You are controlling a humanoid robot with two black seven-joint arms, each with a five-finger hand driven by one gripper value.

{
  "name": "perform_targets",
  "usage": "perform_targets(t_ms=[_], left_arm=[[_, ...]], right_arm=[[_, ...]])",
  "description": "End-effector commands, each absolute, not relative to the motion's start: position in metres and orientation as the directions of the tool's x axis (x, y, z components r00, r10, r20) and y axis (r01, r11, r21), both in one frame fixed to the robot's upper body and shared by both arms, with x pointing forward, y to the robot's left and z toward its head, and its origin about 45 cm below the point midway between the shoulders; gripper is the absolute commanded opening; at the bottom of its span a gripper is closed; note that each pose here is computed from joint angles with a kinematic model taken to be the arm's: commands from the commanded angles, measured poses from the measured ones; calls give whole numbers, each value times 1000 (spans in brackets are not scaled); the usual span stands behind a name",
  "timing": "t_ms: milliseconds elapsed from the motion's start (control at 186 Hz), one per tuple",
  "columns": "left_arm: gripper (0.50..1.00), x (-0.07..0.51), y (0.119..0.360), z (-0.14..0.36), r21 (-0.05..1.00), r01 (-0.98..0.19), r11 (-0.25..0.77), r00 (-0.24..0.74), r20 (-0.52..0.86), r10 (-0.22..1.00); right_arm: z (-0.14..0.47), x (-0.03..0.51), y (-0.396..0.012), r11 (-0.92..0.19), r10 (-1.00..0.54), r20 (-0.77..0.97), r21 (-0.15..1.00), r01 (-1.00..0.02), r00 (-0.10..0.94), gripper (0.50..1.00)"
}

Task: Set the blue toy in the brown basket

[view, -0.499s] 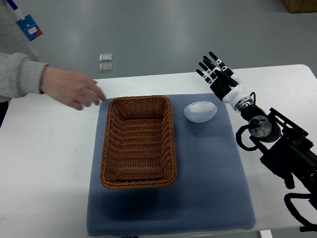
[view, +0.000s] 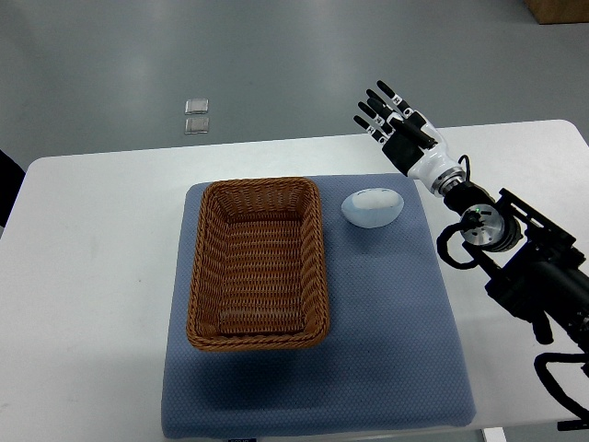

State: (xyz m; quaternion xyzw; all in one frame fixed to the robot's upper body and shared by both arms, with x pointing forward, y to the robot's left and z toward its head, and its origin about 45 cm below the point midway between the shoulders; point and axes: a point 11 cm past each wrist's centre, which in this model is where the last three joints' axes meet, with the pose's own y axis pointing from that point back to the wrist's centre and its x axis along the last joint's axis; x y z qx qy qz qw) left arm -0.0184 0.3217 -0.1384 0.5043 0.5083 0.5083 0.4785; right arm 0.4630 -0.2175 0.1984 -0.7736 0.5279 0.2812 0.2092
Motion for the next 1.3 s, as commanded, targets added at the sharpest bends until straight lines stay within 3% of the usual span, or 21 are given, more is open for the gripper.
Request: perform_targets(t_ms=[0, 113, 204, 317, 408, 505, 661, 983, 1294], left_arm=[[1000, -18, 322, -138, 999, 26, -25, -35, 26, 999], [1000, -18, 322, -138, 999, 26, -25, -35, 26, 999], [1000, -18, 322, -138, 999, 26, -25, -36, 26, 999], [1000, -18, 321, -138, 999, 25, -22, -36, 23, 999], [1000, -18, 320, -139, 1000, 25, -19, -36, 20, 999], [1000, -18, 320, -139, 1000, 23, -19, -38, 20, 999], [1000, -18, 319, -139, 1000, 24, -16, -38, 17, 999], [1000, -17, 319, -139, 1000, 22, -17, -40, 18, 999], [1000, -17, 322, -138, 999, 23, -26, -42, 27, 999]], right_arm=[[221, 471, -213, -434, -766, -517, -24, -900, 383, 909], [246, 481, -213, -541, -833, -190, 73, -838, 520, 911], [259, 486, -218, -584, -788, 96, 196, -788, 608, 911], [276, 491, -220, -577, -562, 443, 396, -715, 699, 911], [291, 493, -221, -477, -282, 622, 570, -669, 730, 909], [305, 493, -222, -366, -83, 660, 677, -639, 747, 911], [308, 482, -186, -396, 21, 641, 710, -583, 767, 911], [272, 469, -152, -438, 43, 610, 723, -534, 791, 909], [232, 467, -171, -373, 31, 614, 739, -561, 788, 907]])
